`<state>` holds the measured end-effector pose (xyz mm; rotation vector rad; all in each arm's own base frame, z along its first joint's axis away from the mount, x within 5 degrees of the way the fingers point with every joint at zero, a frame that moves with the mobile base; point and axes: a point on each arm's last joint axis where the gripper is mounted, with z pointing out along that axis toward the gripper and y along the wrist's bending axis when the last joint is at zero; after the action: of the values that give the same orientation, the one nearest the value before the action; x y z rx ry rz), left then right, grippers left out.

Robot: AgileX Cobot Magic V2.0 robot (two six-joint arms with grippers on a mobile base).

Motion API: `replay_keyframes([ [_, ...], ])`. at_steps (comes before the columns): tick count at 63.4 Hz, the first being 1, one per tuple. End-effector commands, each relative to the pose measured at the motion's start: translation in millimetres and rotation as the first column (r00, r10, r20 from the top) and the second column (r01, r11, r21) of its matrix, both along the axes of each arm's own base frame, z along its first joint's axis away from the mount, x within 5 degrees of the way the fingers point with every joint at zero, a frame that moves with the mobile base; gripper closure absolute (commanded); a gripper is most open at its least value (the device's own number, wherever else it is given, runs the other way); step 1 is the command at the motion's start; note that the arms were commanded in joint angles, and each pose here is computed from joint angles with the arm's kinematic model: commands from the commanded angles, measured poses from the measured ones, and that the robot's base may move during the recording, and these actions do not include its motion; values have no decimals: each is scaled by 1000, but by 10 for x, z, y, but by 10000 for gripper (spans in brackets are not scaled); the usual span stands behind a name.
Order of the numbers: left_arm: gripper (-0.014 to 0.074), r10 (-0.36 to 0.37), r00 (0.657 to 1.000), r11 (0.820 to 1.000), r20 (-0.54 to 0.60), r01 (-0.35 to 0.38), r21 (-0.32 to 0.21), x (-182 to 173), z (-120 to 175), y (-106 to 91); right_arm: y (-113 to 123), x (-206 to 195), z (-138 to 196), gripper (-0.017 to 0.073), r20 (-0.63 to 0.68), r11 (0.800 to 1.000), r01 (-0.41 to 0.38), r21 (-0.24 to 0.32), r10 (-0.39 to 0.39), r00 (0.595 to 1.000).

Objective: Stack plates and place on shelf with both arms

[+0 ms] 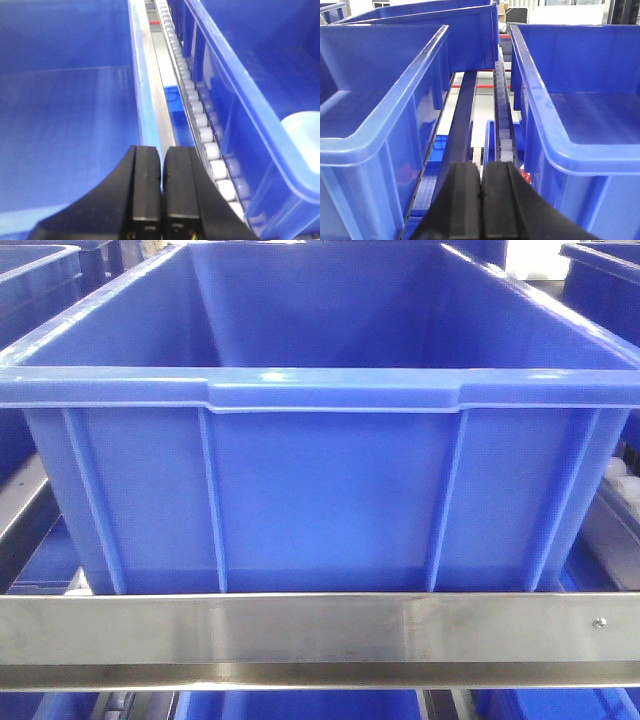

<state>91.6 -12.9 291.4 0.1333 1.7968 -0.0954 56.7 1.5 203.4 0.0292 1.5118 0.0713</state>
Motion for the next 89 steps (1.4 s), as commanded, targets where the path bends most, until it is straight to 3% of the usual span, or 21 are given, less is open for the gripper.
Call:
replay_keyframes([
  [1, 510, 20, 988, 1000, 151, -22, 7, 1, 81, 23, -11, -38, 145, 502, 127, 1000, 14, -4, -14, 992],
  [7, 510, 37, 970, 999, 241, -38, -2, -73, -81, 45, -11, -38, 145, 502, 127, 1000, 14, -4, -14, 992],
  [12, 510, 62, 967, 997, 248, -50, -55, -160, -225, 64, -11, -38, 145, 502, 127, 1000, 14, -4, -14, 992],
  [24, 510, 108, 955, 994, 277, -95, -62, -324, -554, 106, -11, -38, 145, 502, 127, 1000, 14, -4, -14, 992],
  [37, 510, 117, 943, 992, 312, -95, -87, -361, -873, 110, -11, -38, 145, 502, 127, 1000, 14, -4, -14, 992],
  [44, 510, 109, 955, 993, 277, -90, -82, -356, -896, 105, -11, -38, 145, 502, 127, 1000, 14, -4, -14, 992],
  [89, 510, 109, 955, 993, 277, -90, -82, -356, -896, 105, -11, -38, 145, 502, 127, 1000, 14, -4, -14, 992],
])
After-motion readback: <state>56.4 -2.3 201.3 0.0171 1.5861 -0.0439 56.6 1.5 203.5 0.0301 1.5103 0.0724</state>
